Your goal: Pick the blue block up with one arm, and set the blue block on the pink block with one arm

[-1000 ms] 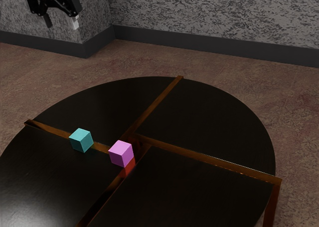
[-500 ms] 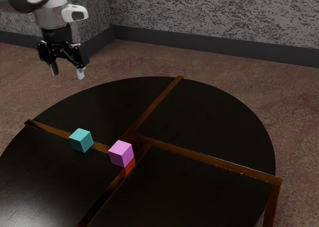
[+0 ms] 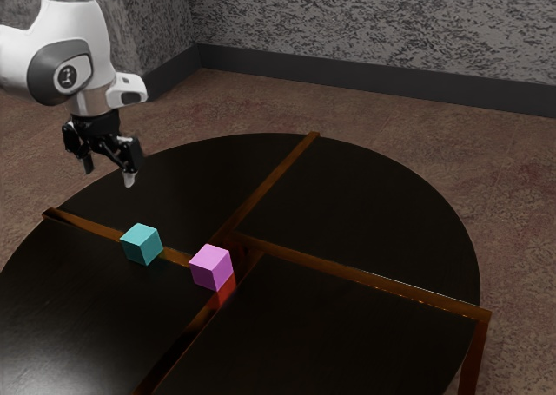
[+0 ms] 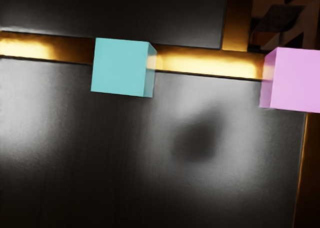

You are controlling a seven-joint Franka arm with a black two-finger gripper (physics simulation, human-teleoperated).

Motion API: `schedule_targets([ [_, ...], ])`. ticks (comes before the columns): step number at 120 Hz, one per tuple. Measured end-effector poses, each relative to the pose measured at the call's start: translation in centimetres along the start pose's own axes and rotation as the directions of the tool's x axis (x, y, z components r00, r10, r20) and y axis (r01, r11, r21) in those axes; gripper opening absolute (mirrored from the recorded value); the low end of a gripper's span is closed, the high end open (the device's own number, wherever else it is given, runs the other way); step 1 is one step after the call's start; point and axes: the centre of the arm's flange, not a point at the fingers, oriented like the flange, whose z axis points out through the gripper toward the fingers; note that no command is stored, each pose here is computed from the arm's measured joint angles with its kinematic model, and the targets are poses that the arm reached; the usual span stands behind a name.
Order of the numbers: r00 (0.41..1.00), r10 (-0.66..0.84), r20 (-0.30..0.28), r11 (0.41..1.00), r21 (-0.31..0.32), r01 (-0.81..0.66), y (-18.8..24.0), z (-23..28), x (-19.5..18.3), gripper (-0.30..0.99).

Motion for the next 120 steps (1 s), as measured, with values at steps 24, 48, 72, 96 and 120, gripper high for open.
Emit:
schedule_targets([
  [24,0.999,0.047,0.009,0.999,0.007,-0.047,-1.9,5.7,0.8,0.69],
  [48,0.995,0.104,0.004,0.995,0.007,-0.104,-3.1,10.6,0.6,0.69],
  [72,0.989,0.148,-0.002,0.989,0.006,-0.148,-4.7,13.8,1.7,0.69],
  [96,0.979,0.201,-0.012,0.98,0.004,-0.201,-4.9,16.1,2.6,0.69],
  [120,0.965,0.263,-0.025,0.965,-0.003,-0.263,-3.4,17.7,4.2,0.69],
])
